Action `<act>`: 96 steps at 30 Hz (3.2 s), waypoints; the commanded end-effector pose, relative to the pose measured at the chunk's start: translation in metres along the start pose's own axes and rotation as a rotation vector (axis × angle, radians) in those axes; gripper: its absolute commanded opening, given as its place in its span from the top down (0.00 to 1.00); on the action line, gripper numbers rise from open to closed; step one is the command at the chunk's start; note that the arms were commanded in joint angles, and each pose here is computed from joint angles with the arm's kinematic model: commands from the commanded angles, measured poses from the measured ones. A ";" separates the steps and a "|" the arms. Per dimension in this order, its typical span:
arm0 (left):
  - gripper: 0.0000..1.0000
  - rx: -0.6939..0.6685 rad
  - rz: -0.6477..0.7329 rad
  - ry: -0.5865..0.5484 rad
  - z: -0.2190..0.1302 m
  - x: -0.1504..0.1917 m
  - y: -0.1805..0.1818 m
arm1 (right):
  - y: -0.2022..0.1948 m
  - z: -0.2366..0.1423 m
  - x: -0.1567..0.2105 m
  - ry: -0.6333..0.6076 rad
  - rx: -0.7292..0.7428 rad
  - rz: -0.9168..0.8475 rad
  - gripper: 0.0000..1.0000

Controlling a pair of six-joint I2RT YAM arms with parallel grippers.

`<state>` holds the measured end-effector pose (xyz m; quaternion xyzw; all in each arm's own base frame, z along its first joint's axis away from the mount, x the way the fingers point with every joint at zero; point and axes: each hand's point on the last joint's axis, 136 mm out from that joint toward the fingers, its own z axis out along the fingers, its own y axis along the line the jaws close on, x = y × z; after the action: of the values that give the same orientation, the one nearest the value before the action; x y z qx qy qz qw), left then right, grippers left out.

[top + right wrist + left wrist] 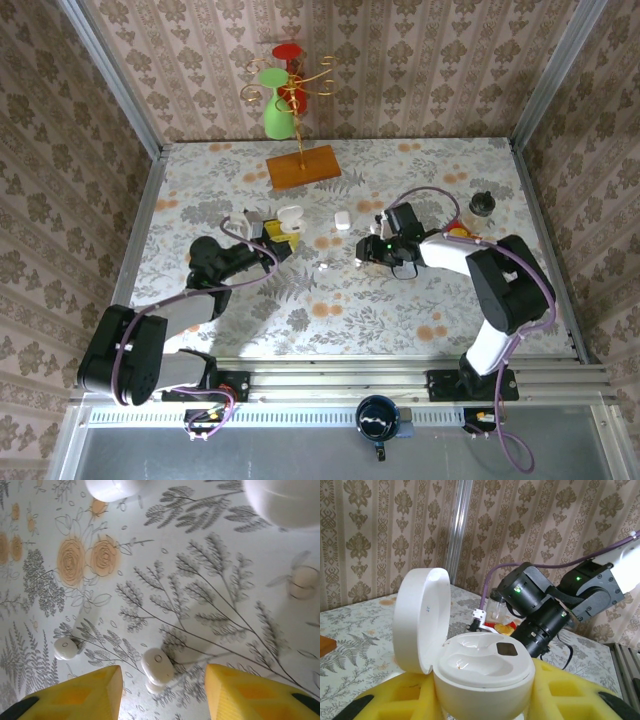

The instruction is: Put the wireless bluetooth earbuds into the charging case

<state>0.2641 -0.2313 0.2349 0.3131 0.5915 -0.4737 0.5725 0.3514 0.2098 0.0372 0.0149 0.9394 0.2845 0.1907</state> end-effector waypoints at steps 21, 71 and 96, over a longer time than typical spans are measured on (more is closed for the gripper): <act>0.75 0.066 0.055 -0.023 0.008 -0.010 -0.010 | 0.002 0.021 0.035 0.195 -0.099 -0.054 0.63; 0.79 -0.208 0.395 0.298 0.054 0.091 0.031 | 0.035 -0.070 -0.007 -0.053 0.227 -0.045 0.80; 0.77 -0.102 0.479 0.303 0.073 0.106 0.004 | 0.140 -0.076 -0.016 -0.051 -0.014 -0.121 0.81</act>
<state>0.2785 -0.3053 0.1211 0.4688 0.6368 -0.2407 0.5628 0.3261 0.2688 0.1658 -0.0265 0.9394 0.2515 0.2315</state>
